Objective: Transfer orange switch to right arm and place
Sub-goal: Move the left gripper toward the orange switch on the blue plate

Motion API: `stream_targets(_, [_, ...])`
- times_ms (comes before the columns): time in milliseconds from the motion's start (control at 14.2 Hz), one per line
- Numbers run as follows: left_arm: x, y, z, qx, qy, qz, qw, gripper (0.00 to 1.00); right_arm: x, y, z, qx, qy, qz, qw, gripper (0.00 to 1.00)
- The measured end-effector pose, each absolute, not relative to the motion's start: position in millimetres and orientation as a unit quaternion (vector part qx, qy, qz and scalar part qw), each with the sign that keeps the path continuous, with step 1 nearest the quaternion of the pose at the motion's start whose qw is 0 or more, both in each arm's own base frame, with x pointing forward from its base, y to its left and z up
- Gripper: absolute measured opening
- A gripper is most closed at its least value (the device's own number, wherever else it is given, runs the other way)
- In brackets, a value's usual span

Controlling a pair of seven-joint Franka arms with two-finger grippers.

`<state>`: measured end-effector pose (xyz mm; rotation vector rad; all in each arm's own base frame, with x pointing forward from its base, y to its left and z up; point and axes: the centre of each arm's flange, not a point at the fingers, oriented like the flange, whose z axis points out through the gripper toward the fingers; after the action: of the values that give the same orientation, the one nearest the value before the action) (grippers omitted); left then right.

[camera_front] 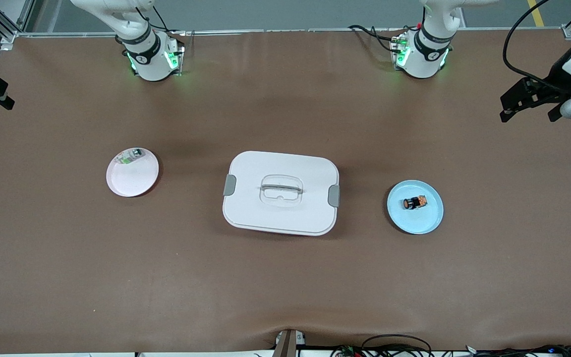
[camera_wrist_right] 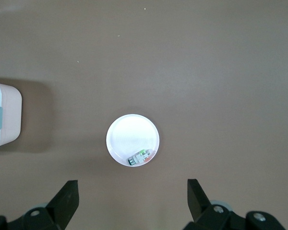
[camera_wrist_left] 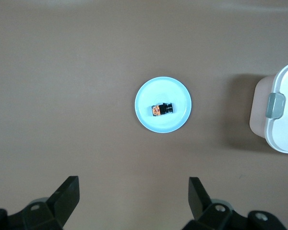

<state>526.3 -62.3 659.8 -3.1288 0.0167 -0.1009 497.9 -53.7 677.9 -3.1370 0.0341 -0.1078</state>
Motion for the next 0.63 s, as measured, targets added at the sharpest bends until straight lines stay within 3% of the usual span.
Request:
stream_targets(352, [532, -59, 651, -1.0, 0.004, -0.024, 0.006, 1.0, 498, -54, 678, -0.999, 0.011, -0.034, 0.001, 1.0])
stream_targets(634, [559, -57, 605, -1.0, 0.003, 0.009, 0.004, 1.0, 498, -54, 678, -0.999, 0.011, -0.034, 0.001, 1.0])
